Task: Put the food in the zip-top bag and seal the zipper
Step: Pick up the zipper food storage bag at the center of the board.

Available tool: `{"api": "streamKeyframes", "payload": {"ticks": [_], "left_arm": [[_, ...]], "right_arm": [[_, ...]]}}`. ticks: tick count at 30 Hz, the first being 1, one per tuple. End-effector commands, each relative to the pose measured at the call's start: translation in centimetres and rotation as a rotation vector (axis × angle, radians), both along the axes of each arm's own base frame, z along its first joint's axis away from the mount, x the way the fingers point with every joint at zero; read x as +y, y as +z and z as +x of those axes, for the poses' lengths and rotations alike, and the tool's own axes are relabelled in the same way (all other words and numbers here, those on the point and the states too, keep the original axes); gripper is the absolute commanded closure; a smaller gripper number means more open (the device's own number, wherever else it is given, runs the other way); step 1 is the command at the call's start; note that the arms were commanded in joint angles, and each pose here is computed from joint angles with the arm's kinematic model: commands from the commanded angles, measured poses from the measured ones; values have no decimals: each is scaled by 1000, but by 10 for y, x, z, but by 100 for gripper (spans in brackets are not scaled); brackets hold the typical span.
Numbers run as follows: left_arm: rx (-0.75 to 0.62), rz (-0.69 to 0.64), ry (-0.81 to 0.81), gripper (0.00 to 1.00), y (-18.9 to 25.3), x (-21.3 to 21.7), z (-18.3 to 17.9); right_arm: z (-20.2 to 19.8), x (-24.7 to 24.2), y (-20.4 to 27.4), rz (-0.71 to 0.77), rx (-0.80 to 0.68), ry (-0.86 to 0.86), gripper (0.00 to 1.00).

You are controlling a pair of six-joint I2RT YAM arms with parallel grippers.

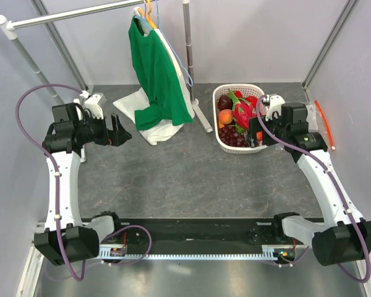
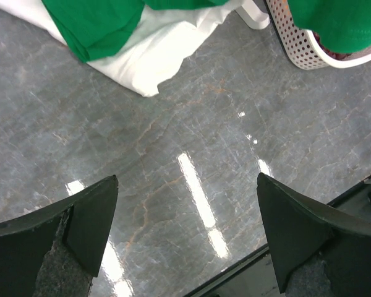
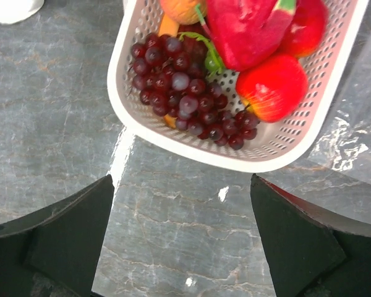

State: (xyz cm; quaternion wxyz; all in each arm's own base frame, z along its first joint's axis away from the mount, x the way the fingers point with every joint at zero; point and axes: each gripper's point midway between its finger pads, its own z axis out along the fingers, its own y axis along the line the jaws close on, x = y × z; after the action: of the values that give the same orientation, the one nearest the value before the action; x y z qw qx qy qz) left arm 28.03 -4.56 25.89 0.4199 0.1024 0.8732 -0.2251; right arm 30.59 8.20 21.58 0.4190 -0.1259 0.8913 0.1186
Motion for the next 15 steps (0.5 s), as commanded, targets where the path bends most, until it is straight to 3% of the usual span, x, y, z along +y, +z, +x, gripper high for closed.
{"api": "streamKeyframes", "payload": {"ticks": [1,8,12,15], "left_arm": [[-102,58,-67,0,21,1,14],[-97,87,-154,0,14,-15,21],[-159,142,-278,0,19,-43,9],[-188,141,-345,0,27,-62,3]], "right_arm": [[15,-10,22,-1,-53,0,2],[41,-30,24,18,-6,-20,2],[59,-96,24,11,39,-116,2],[74,-150,17,-74,95,-188,2]]}}
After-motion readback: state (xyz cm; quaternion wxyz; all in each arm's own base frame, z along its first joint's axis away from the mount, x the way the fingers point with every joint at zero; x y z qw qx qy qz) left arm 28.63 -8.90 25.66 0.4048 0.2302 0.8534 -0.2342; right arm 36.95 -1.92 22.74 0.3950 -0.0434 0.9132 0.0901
